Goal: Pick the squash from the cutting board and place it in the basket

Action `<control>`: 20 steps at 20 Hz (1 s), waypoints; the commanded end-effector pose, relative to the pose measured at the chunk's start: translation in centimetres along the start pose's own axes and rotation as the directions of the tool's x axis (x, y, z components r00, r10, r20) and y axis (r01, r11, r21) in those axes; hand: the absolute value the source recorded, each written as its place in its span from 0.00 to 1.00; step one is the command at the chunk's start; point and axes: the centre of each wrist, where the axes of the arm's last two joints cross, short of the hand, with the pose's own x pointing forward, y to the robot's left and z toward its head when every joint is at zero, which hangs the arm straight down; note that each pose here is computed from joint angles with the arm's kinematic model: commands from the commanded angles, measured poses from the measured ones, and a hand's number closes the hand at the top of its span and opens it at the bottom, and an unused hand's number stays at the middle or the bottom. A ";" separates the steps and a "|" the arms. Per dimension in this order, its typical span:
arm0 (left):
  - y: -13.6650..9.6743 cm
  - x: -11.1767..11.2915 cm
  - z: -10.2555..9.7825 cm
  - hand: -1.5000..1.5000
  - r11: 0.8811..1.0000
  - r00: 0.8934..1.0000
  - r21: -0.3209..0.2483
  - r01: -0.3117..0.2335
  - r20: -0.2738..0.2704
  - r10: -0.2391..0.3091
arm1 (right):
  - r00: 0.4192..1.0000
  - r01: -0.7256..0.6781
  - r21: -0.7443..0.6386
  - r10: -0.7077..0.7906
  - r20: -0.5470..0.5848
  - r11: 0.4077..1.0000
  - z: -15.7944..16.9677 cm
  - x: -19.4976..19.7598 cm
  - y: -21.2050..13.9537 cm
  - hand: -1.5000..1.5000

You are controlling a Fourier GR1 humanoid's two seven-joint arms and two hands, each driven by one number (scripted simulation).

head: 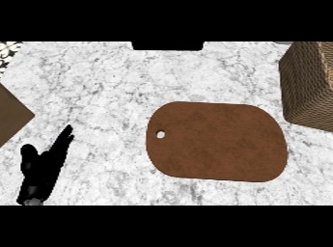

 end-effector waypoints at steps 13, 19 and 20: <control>1.4 -3.7 1.1 0.50 1.000 0.989 0.009 -0.013 -0.147 0.014 | 0.995 -0.059 -0.065 0.064 0.080 0.996 -2.4 -4.1 -5.0 0.00; 0.1 -3.5 0.4 0.50 1.000 0.987 0.009 -0.022 -0.162 0.023 | 0.996 0.088 -0.133 -0.087 0.013 0.987 -3.0 -5.3 -9.5 0.00; 0.9 -3.6 0.4 0.50 0.999 0.985 0.034 -0.012 -0.174 0.018 | 0.999 0.046 -0.137 -0.047 -0.006 0.989 -2.8 -5.0 -9.7 0.00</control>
